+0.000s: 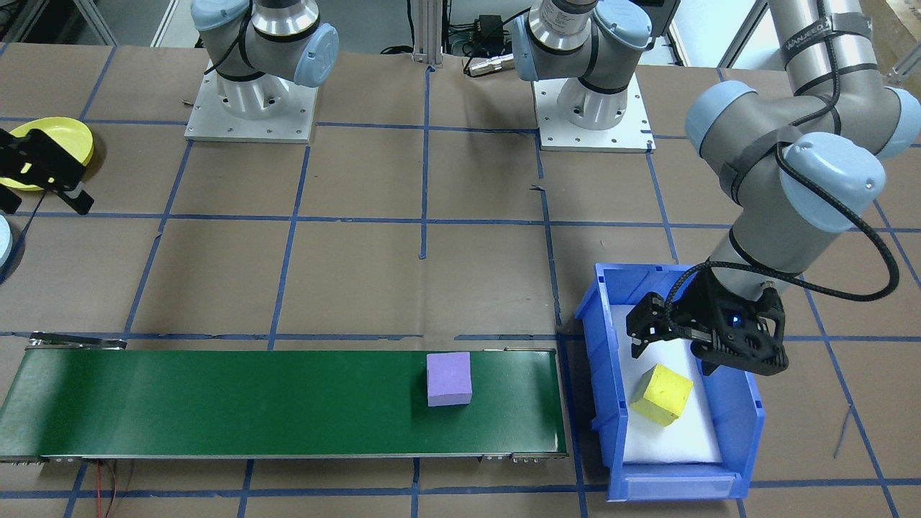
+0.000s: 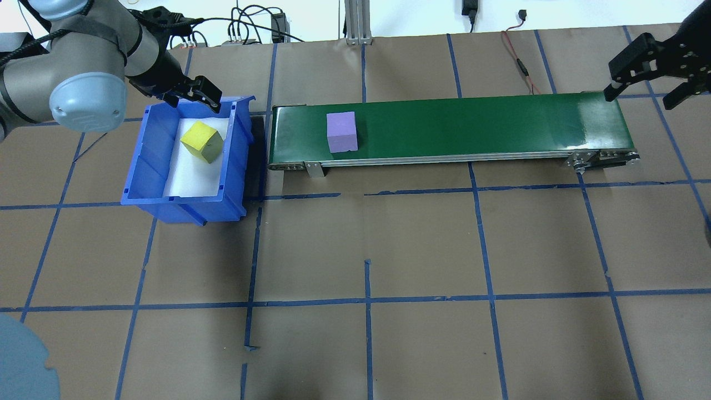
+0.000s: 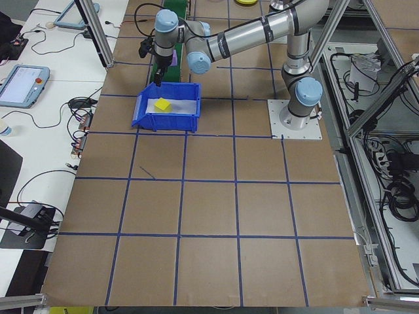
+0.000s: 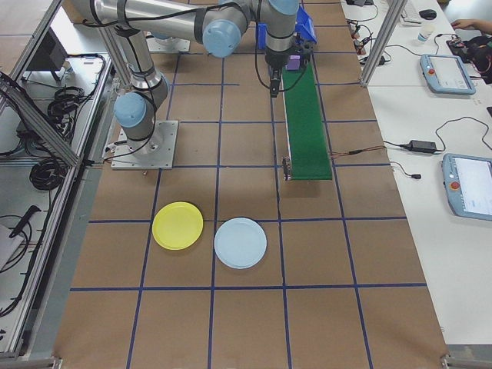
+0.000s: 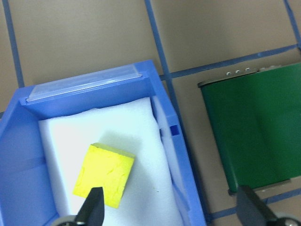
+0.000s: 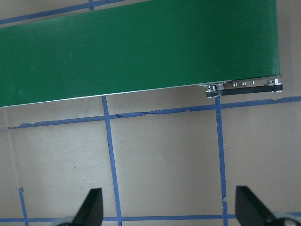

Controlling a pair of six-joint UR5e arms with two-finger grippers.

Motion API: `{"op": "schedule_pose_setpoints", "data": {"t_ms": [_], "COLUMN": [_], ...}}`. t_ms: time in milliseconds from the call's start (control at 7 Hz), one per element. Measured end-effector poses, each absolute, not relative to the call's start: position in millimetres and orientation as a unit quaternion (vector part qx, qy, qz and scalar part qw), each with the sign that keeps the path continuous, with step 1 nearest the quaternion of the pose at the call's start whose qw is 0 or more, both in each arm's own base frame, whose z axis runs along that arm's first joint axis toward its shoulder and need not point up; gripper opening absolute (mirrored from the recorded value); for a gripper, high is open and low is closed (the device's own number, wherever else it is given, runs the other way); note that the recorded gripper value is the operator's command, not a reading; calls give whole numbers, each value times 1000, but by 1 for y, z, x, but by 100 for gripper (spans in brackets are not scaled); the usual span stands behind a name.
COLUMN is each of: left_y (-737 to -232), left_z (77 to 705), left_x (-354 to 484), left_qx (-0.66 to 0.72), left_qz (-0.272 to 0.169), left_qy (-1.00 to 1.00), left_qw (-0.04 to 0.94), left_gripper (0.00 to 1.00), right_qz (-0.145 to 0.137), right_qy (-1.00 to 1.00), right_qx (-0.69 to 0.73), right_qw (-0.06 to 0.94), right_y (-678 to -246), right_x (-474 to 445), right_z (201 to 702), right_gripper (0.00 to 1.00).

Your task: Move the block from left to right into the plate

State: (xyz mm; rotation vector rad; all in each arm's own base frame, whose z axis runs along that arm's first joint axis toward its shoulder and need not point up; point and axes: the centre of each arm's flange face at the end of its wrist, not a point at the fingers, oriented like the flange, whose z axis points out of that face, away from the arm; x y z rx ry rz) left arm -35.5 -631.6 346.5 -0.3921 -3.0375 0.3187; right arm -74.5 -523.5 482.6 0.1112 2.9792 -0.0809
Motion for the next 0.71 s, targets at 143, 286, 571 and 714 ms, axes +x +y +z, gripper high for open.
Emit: {"op": "schedule_pose_setpoints", "data": {"t_ms": [143, 286, 571, 714], "left_y": [-636, -638, -640, -643], "left_z": [335, 325, 300, 288], "left_x": [-20, 2, 26, 29], "left_qx": [-152, -181, -209, -213], "left_qz": [97, 90, 72, 66], "left_qy": [-983, -979, -975, -974], "left_qw": [28, 24, 26, 30], "left_gripper": [100, 100, 100, 100], "right_qz": [-34, -41, -57, -61], "right_qy": [996, 995, 993, 990], "right_qx": [8, -20, -37, -32], "right_qw": [87, 89, 95, 122], "right_y": [-531, -545, -571, -585], "right_x": [-107, -144, -188, -195], "right_z": [467, 442, 393, 366], "right_gripper": [100, 100, 100, 100]}}
